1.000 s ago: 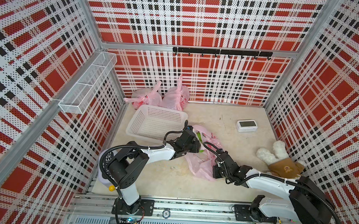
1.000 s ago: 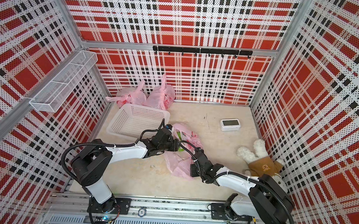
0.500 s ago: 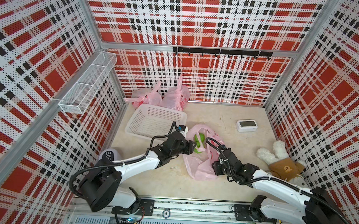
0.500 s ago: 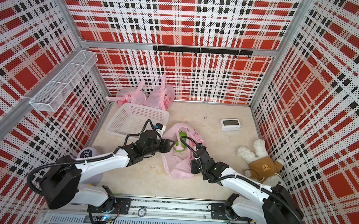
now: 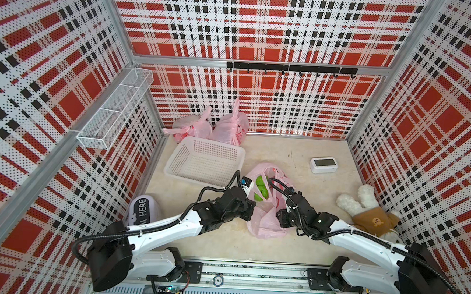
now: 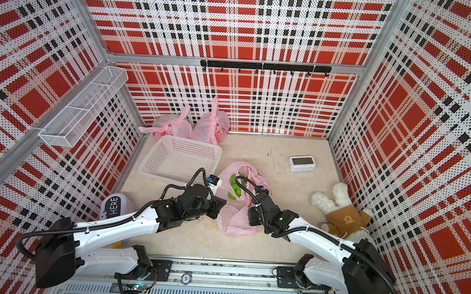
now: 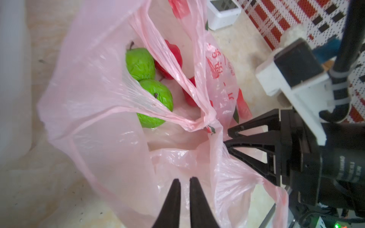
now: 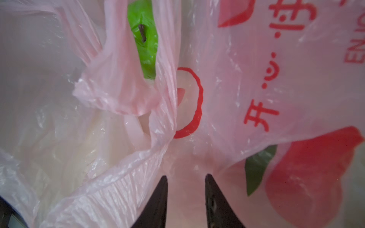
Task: Untie the knot of a plastic bag & take out the apple
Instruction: Untie the plastic bag at the center of the board.
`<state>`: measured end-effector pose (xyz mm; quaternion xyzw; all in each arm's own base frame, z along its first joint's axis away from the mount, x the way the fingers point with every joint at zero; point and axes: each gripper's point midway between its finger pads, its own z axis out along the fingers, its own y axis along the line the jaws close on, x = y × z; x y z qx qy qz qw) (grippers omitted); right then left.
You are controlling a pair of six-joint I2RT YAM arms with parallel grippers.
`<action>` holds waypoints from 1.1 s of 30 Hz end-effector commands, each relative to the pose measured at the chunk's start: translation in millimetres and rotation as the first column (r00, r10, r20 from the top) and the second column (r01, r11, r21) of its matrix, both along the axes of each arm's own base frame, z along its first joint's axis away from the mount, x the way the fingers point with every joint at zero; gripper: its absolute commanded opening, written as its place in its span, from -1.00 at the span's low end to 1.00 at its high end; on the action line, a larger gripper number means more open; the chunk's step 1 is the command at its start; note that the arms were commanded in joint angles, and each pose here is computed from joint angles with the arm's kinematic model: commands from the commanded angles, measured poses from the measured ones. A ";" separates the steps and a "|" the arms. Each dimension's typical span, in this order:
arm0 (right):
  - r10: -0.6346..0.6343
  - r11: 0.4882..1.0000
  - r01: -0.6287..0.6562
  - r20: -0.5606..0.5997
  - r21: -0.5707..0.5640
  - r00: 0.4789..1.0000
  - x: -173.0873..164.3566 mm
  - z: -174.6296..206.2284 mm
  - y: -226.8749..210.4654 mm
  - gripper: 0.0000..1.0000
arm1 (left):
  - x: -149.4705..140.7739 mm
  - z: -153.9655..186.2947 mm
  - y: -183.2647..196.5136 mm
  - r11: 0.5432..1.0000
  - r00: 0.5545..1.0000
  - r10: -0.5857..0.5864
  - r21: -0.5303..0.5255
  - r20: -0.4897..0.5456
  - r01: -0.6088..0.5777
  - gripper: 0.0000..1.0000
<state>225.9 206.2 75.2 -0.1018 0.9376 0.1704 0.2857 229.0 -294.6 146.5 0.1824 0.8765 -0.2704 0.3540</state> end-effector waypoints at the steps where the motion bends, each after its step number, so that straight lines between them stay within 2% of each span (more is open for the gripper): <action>1: 0.006 0.999 -0.006 0.009 0.045 1.000 3.8 -0.7 10.3 -0.35 | 1.5 -16.9 -15.1 0.999 0.999 0.013 0.031 -0.042 -0.012 -0.71; 5: 0.006 0.999 -0.005 -0.018 0.037 1.000 0.3 -11.5 9.3 -0.39 | 14.8 -31.7 -41.1 0.999 0.998 0.012 0.035 -0.067 -0.009 -0.69; 8: -0.007 0.999 0.009 -0.031 0.037 0.999 -3.3 -18.3 5.0 -0.42 | 24.0 -51.4 -54.8 0.997 0.995 0.021 0.072 -0.100 -0.014 -0.56; 11: -0.018 0.999 0.019 -0.034 0.037 0.999 -7.1 -24.0 0.3 -0.46 | 37.8 -62.7 -59.1 0.994 0.993 0.068 0.091 -0.096 -0.060 -0.25; 14: -0.023 0.999 0.024 -0.045 0.031 0.999 -11.3 -31.9 -4.0 -0.49 | 55.8 -56.1 -61.4 0.991 0.992 0.112 0.085 -0.062 -0.107 0.03; 17: -0.024 0.999 0.025 -0.061 0.022 0.998 -14.7 -38.7 -6.7 -0.49 | 72.5 -48.2 -61.3 0.986 0.987 0.152 0.070 -0.045 -0.149 0.19; 24: -0.012 0.999 0.015 -0.093 0.033 0.996 -22.5 -48.4 -6.7 -0.52 | 101.0 -39.2 -53.8 0.968 0.970 0.242 0.076 -0.016 -0.241 0.42; 26: -0.011 1.000 0.013 -0.097 0.027 0.995 -23.6 -50.8 -7.5 -0.53 | 107.6 -38.7 -49.2 0.958 0.963 0.269 0.106 -0.001 -0.268 0.50; 27: -0.010 1.000 0.013 -0.097 0.028 0.995 -23.2 -50.8 -7.2 -0.54 | 111.0 -39.7 -45.6 0.950 0.958 0.286 0.130 0.006 -0.284 0.64; 33: -0.005 1.000 0.007 -0.090 0.024 0.996 -23.2 -49.4 -7.6 -0.55 | 129.0 -61.5 -25.0 0.911 0.938 0.346 0.245 -0.010 -0.333 0.69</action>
